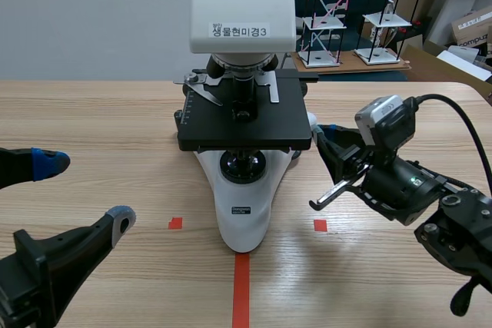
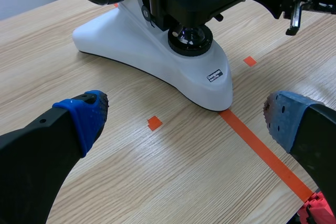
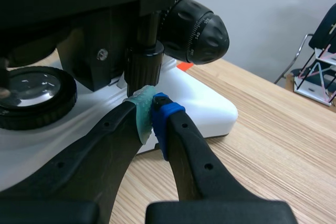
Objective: Return to the home posture
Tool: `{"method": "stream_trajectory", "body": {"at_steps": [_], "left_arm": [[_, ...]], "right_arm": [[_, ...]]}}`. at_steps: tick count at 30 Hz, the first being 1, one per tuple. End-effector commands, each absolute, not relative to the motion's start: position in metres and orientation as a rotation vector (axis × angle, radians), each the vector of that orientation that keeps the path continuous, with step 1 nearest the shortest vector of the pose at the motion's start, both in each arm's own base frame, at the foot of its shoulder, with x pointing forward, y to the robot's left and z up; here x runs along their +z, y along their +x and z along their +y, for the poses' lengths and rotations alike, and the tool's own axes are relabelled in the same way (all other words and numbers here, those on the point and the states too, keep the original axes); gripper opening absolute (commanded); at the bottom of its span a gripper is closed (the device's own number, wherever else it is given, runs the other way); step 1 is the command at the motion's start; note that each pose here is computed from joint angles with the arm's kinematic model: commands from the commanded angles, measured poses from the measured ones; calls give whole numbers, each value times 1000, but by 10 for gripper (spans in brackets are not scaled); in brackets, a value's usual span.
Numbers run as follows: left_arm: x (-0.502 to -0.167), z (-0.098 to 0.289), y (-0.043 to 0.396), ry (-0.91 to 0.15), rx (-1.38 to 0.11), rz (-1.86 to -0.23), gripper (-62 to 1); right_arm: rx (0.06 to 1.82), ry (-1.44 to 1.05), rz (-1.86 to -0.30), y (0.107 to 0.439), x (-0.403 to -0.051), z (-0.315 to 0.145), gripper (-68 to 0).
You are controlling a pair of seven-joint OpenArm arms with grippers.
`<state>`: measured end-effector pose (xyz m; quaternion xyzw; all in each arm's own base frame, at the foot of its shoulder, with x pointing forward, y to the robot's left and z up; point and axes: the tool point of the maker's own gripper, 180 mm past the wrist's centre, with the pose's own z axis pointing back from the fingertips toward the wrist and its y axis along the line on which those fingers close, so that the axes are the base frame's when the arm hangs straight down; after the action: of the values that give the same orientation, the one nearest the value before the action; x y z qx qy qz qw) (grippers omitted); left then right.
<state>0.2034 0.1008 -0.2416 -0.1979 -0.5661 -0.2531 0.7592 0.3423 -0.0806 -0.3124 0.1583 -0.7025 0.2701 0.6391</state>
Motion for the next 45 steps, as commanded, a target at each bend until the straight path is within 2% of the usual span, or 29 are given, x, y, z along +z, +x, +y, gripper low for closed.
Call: {"method": "stream_trajectory", "body": {"at_steps": [1, 7, 9, 12, 17, 20, 25, 32, 45], "left_arm": [[-233, 97, 204, -446, -547, -1261, 14], [-233, 97, 204, -446, -546, -1261, 14], [-233, 97, 204, -446, -546, -1261, 14], [-233, 97, 204, -446, -546, -1261, 14], [-233, 97, 204, -446, -546, -1261, 14], [-233, 97, 204, -446, -546, -1261, 14], [-233, 97, 204, -446, -546, -1261, 14], [-233, 97, 204, -446, -546, -1261, 14], [-233, 97, 204, -446, -546, -1261, 14]], "right_arm": [[587, 351, -1643, 338, -303, -90, -671], [552, 320, -1621, 310, -301, -100, -664], [551, 309, -1615, 300, -297, -101, -621], [554, 293, -1601, 285, -289, -102, -506], [569, 280, -1581, 260, -274, -98, -223], [582, 275, -1553, 246, -266, -94, -133], [602, 272, -1504, 225, -256, -87, -81], [633, 291, -1423, 199, -248, -79, -79], [636, 285, -1405, 199, -250, -81, -79]]}}
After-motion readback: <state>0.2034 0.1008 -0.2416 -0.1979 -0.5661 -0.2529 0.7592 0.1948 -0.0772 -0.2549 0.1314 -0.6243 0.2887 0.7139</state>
